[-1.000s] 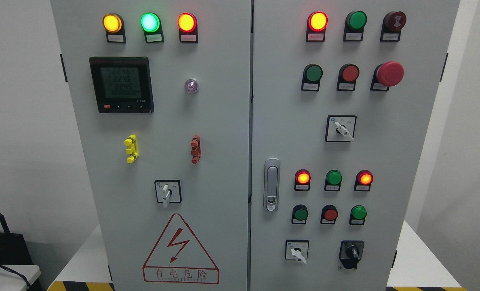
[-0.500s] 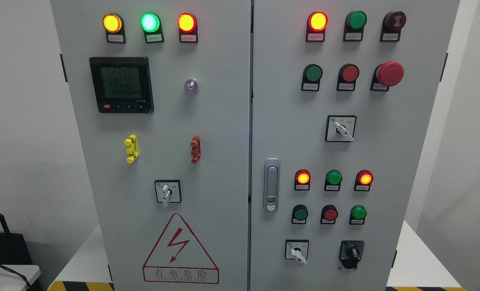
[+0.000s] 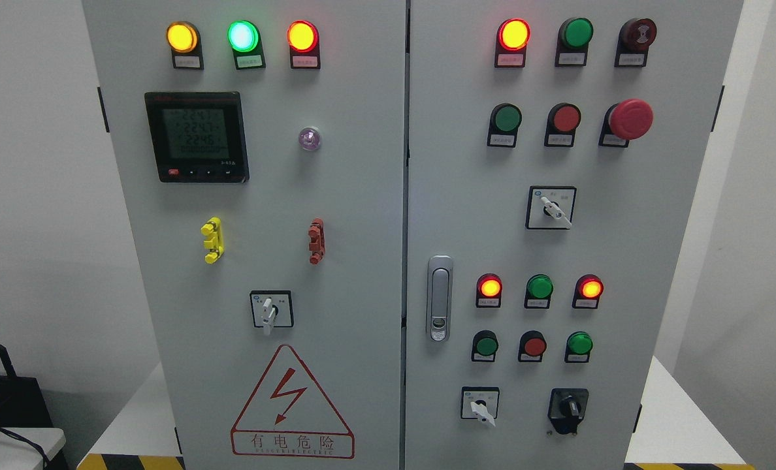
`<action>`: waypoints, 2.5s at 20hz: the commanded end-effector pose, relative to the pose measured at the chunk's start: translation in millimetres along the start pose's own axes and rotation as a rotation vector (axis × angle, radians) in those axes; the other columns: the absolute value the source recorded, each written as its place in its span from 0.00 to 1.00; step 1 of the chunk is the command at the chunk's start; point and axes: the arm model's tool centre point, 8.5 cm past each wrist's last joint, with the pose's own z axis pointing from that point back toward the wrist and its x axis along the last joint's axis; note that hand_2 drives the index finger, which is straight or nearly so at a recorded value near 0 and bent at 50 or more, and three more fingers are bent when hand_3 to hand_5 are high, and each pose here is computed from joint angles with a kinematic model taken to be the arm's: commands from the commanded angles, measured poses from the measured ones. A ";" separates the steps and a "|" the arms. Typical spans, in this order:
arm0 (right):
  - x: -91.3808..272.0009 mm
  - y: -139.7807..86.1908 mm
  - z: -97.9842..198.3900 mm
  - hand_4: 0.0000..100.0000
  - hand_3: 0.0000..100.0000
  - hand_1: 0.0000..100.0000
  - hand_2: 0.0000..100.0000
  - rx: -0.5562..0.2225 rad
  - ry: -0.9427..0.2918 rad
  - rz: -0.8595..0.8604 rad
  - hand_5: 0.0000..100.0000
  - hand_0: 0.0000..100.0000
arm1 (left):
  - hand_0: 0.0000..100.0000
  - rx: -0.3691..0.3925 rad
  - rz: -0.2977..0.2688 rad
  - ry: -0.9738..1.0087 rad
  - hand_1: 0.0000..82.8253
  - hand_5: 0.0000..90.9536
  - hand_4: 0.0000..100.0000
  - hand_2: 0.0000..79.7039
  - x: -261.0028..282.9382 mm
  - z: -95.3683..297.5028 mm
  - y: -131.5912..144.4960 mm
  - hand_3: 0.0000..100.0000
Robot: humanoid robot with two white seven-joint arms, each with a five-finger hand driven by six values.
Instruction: Turn on light switch 1
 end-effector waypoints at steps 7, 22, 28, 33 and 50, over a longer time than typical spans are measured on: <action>0.3 0.1 0.0 0.00 0.00 0.39 0.00 0.000 -0.003 -0.017 0.00 0.12 | 0.43 0.206 0.114 -0.418 0.00 0.00 0.00 0.00 154.6 -6.6 142.1 0.00; 0.3 0.1 0.0 0.00 0.00 0.39 0.00 0.000 -0.003 -0.017 0.00 0.12 | 0.49 0.367 0.259 -1.224 0.00 0.00 0.17 0.00 379.8 146.1 208.8 0.14; 0.3 0.1 0.0 0.00 0.00 0.39 0.00 0.000 -0.003 -0.017 0.00 0.12 | 0.50 0.353 0.287 -1.471 0.00 0.13 0.38 0.15 433.2 210.0 204.3 0.33; 0.1 0.1 0.0 0.00 0.00 0.39 0.00 0.000 -0.002 -0.017 0.00 0.12 | 0.43 0.295 0.255 -1.671 0.00 0.35 0.56 0.37 466.0 264.5 184.7 0.46; 0.1 0.1 0.0 0.00 0.00 0.39 0.00 0.000 -0.002 -0.017 0.00 0.12 | 0.27 0.020 0.197 -2.020 0.00 0.72 0.70 0.45 495.2 367.8 79.5 0.61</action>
